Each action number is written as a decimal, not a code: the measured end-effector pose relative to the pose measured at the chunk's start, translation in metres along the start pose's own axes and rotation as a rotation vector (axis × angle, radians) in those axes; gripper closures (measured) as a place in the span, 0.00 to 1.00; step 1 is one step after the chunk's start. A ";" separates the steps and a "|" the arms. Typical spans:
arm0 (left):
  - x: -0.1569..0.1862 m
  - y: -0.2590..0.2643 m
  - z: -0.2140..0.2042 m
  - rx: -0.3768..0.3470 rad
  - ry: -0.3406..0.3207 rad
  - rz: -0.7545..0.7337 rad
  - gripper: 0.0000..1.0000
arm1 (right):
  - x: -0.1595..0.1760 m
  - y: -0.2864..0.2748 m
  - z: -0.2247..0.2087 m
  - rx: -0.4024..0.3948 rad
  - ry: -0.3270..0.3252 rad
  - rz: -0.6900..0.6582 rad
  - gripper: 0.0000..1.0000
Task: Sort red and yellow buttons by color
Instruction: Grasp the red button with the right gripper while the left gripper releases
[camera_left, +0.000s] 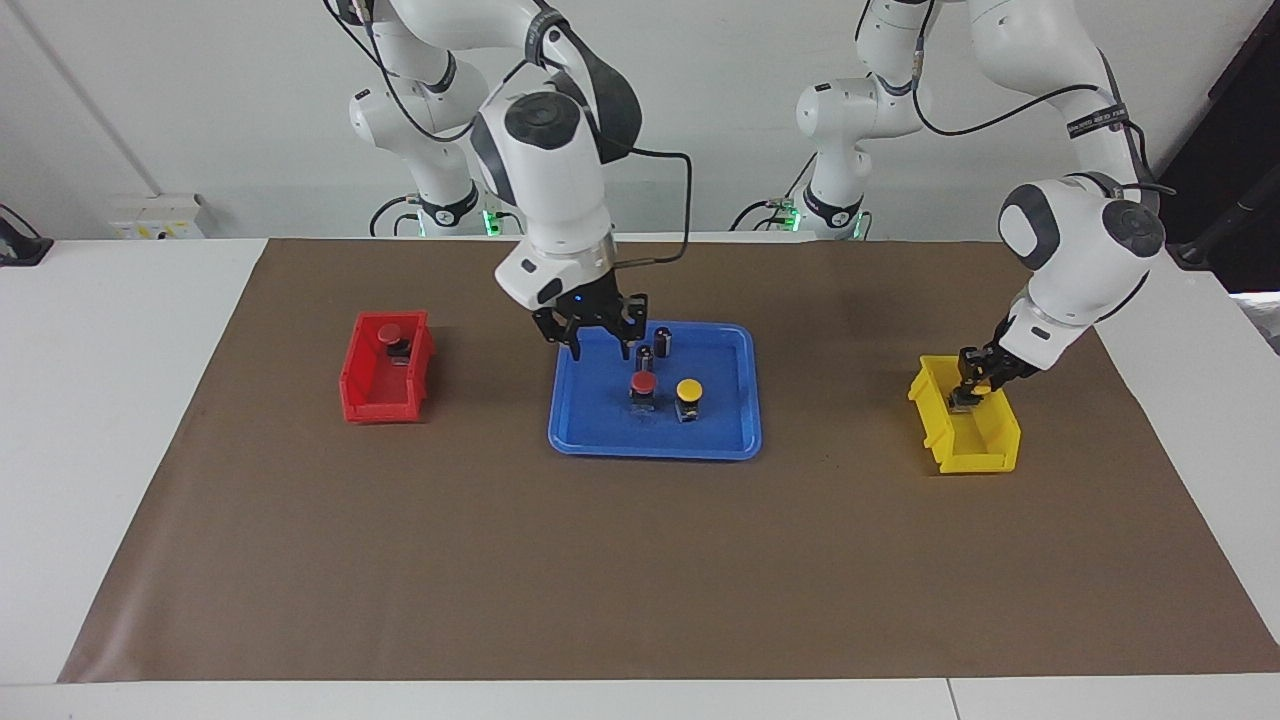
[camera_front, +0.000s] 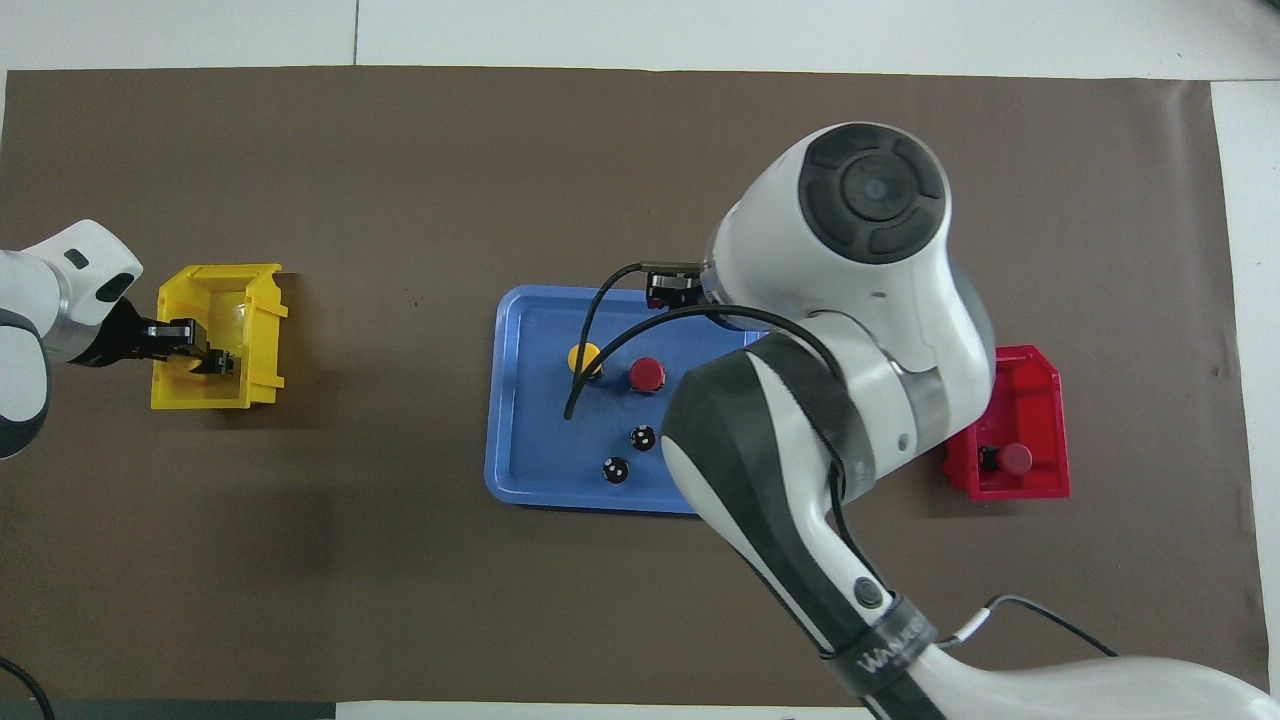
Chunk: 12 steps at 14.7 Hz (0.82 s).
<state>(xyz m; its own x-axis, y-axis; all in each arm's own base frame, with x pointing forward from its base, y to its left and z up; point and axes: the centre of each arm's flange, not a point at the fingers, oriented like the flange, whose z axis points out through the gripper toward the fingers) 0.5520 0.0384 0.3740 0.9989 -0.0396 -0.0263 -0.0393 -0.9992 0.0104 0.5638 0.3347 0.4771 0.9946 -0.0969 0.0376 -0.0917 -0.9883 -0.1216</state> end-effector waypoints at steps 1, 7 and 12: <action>-0.002 0.001 0.004 -0.001 -0.005 0.001 0.59 | -0.002 -0.008 0.015 -0.001 -0.001 -0.005 0.28; -0.004 0.005 0.008 -0.002 -0.014 0.009 0.59 | -0.014 -0.012 0.068 -0.005 0.000 -0.011 0.26; -0.003 0.006 0.006 -0.001 -0.008 0.012 0.44 | -0.029 -0.022 0.112 -0.014 -0.008 -0.029 0.27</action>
<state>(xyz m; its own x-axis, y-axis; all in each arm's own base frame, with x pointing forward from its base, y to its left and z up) 0.5483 0.0329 0.3679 0.9980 -0.0522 -0.0346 -0.0518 -0.9986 0.0121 0.5427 0.3728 0.3673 0.9972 -0.0670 0.0332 -0.0632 -0.9923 -0.1065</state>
